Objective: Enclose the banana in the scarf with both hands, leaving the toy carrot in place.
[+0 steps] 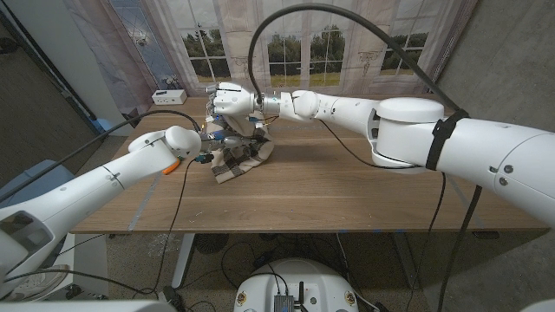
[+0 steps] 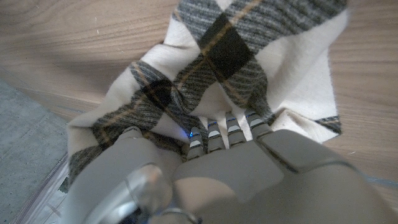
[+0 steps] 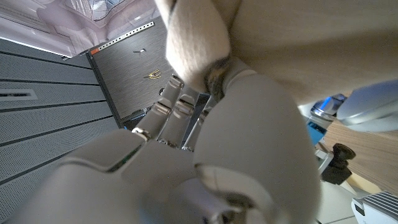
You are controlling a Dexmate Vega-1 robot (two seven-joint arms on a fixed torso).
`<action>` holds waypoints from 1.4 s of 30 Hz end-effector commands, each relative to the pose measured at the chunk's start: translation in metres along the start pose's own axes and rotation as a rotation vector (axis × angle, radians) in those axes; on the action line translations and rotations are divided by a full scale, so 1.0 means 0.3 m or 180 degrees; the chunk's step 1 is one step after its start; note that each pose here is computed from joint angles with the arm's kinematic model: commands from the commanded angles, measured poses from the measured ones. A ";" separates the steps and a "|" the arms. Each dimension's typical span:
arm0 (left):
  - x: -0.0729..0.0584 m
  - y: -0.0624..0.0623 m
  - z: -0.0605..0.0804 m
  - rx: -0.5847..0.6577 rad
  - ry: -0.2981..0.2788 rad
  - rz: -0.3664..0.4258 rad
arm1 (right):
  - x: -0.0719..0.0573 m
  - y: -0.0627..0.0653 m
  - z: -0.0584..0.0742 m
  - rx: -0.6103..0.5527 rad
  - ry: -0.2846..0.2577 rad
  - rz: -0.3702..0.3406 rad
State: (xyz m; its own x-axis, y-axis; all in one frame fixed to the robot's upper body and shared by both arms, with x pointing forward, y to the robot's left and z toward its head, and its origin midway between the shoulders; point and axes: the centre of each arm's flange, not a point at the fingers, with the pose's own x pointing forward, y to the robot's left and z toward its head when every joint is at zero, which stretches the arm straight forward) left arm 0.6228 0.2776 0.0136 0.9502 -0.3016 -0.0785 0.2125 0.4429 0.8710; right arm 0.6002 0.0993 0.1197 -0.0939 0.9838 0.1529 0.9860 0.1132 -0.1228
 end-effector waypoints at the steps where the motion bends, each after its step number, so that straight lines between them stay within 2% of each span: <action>1: -0.004 0.004 0.003 0.0013 0.0000 0.0007 | -0.020 0.002 0.021 -0.0138 0.0221 -0.0116; 9: -0.008 0.008 0.016 0.0039 0.0006 0.0013 | -0.055 -0.006 0.033 -0.0196 0.0369 -0.0214; 16: -0.018 0.013 0.035 0.0073 -0.0009 0.0041 | -0.121 -0.052 0.042 -0.0153 0.0740 -0.0465; 24: -0.044 0.019 0.037 0.0058 -0.0031 0.0139 | -0.188 -0.085 0.042 -0.0001 0.1407 -0.0639; 35: -0.152 0.002 0.016 0.0073 0.0001 0.0587 | -0.296 -0.070 0.028 0.0339 0.2442 -0.0667; 42: -0.199 -0.005 0.008 0.0036 -0.0066 0.0824 | -0.347 -0.047 0.030 0.0588 0.2845 -0.0656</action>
State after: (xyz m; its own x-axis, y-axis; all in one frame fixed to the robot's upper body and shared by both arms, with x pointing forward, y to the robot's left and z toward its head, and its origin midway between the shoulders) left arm 0.5871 0.2855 0.0192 0.9704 -0.2368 0.0471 0.0708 0.4658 0.8821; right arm 0.5846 0.0251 0.1031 -0.1507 0.6511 0.7438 0.9410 0.3250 -0.0938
